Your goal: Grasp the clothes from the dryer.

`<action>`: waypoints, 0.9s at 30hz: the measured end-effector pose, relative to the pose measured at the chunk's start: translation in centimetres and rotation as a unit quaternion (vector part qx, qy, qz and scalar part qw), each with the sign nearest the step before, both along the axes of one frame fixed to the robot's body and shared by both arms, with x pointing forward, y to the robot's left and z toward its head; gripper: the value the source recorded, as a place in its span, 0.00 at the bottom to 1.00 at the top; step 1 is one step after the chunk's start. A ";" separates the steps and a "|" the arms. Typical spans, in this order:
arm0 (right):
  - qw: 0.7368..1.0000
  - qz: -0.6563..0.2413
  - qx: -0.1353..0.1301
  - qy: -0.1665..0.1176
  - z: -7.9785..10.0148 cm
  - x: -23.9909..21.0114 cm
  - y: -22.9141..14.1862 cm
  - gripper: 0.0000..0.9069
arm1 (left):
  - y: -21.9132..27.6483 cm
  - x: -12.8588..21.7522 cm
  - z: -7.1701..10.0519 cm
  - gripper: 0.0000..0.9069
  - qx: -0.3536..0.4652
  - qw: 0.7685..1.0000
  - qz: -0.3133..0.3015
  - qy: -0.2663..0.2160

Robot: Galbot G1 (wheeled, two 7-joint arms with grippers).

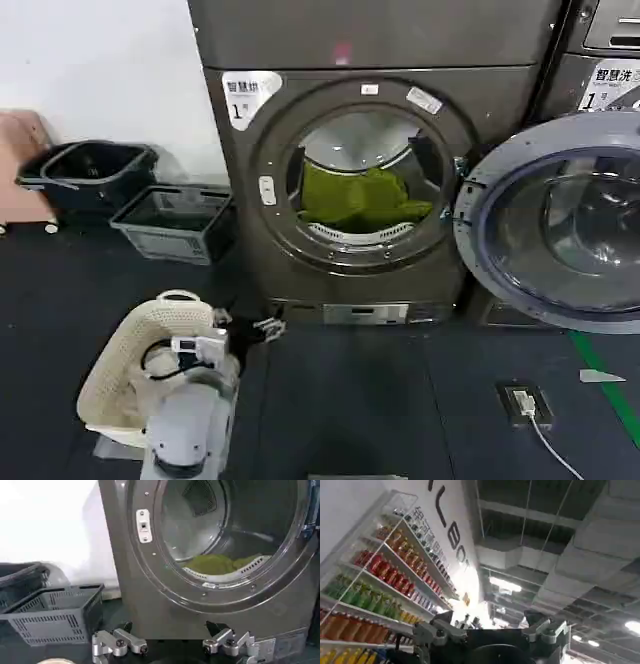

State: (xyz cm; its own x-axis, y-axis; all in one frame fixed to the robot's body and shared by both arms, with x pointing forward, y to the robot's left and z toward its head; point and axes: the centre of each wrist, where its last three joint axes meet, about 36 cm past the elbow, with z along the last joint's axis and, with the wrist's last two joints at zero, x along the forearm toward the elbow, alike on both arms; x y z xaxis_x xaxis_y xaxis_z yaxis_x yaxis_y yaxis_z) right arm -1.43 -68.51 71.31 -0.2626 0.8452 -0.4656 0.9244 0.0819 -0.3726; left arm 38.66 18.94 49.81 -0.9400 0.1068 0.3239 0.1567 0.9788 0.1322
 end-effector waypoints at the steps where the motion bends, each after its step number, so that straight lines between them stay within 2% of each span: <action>1: 1.000 0.000 -0.001 -0.001 -0.1 0.0 0.0 1.00 | 0.0 0.0 0.0 1.00 0.000 1.000 0.000 -0.001; 27: 0.999 -0.035 -0.011 -0.028 -0.4 -0.1 -1.0 1.00 | -0.2 -0.1 0.1 1.00 -0.001 1.000 -0.006 0.000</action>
